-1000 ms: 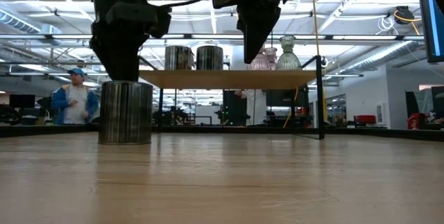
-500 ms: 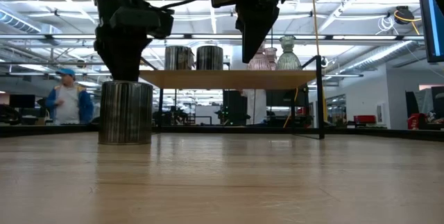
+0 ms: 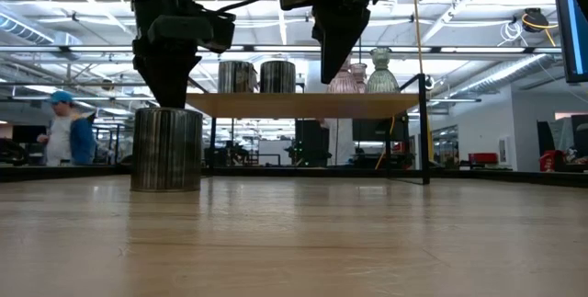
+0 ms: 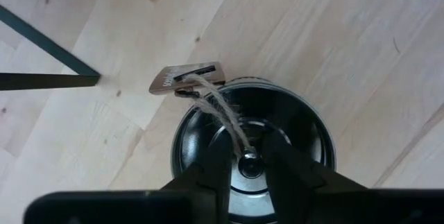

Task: Pick & Place candle stick holders
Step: Put the scented candle on the shelf

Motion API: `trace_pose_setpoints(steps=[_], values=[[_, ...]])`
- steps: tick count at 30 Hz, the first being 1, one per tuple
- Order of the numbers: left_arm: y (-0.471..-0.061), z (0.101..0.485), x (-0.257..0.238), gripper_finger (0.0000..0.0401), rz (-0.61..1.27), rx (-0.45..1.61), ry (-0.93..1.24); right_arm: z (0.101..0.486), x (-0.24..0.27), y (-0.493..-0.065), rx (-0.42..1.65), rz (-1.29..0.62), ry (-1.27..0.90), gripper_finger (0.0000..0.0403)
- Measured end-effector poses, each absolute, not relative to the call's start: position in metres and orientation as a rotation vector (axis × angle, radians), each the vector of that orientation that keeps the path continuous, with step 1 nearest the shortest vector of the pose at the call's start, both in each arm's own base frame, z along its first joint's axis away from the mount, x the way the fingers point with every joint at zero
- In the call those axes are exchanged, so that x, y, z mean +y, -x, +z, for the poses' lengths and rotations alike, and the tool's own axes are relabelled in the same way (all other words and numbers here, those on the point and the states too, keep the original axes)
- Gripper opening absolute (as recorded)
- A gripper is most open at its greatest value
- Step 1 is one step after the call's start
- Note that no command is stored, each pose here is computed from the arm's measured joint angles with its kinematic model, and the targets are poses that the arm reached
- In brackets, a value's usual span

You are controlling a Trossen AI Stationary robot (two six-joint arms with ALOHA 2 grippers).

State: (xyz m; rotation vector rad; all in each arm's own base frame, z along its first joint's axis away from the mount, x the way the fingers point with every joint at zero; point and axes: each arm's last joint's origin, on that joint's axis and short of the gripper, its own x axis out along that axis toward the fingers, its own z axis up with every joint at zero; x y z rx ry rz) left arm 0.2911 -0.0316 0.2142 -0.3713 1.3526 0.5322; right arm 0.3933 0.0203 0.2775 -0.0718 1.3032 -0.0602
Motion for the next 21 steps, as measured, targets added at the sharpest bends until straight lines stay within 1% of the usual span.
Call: trace_pose_setpoints(steps=[4, 7, 17, 21], values=[[-0.2911, 0.2141, -0.0315, 0.0080, 0.534, 1.353, 0.373, 0.2776, 0.0203, -0.3935, 1.302, -0.060, 0.072, 0.0059], [-0.2910, 0.2138, -0.0315, 0.0089, 0.530, 1.354, 0.361, 0.2776, 0.0203, -0.3935, 1.301, -0.060, 0.072, 0.0059], [-0.2910, 0.2134, -0.0309, 0.0165, 0.548, 1.348, 0.358, 0.2776, 0.0203, -0.3935, 1.301, -0.060, 0.072, 0.0059], [-0.2908, 0.2131, -0.0318, 0.0180, 0.529, 1.363, 0.390, 0.2776, 0.0203, -0.3936, 1.301, -0.060, 0.072, 0.0059]])
